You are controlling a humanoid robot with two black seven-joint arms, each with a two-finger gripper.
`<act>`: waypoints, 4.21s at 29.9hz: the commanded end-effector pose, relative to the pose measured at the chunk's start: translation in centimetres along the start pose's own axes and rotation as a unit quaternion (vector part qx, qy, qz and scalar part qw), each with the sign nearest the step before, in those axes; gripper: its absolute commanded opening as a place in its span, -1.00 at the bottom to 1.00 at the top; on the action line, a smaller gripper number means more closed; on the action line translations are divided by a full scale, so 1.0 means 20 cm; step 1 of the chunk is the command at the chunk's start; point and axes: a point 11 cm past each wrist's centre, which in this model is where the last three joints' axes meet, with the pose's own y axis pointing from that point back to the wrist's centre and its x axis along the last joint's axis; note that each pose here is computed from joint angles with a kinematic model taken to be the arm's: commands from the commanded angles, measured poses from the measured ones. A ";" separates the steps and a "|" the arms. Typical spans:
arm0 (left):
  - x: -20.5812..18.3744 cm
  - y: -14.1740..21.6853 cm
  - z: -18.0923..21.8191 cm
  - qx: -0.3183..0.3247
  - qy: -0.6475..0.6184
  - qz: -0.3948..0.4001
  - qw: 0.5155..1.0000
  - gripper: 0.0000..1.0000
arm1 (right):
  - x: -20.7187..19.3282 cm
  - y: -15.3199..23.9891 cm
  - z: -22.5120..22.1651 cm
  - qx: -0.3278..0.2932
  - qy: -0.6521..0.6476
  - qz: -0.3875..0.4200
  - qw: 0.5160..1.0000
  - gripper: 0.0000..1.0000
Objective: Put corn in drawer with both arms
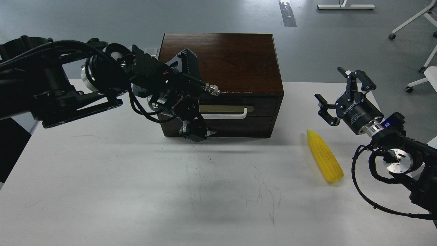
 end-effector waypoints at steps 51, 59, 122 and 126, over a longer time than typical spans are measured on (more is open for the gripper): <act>-0.03 -0.28 0.05 -0.022 -0.005 -0.047 0.999 0.96 | 0.02 0.03 0.06 -0.009 -0.007 0.007 1.000 1.00; -0.06 -0.30 0.06 -0.026 -0.002 -0.054 0.998 0.96 | 0.02 0.04 0.06 -0.010 -0.007 0.007 1.000 1.00; 0.03 -0.12 0.41 -0.109 -0.085 -0.020 0.990 0.96 | 0.04 0.06 0.08 -0.014 -0.007 0.014 1.000 1.00; 0.06 -0.11 0.40 -0.104 -0.091 -0.017 0.990 0.96 | 0.04 0.06 0.09 -0.016 -0.008 0.015 1.000 1.00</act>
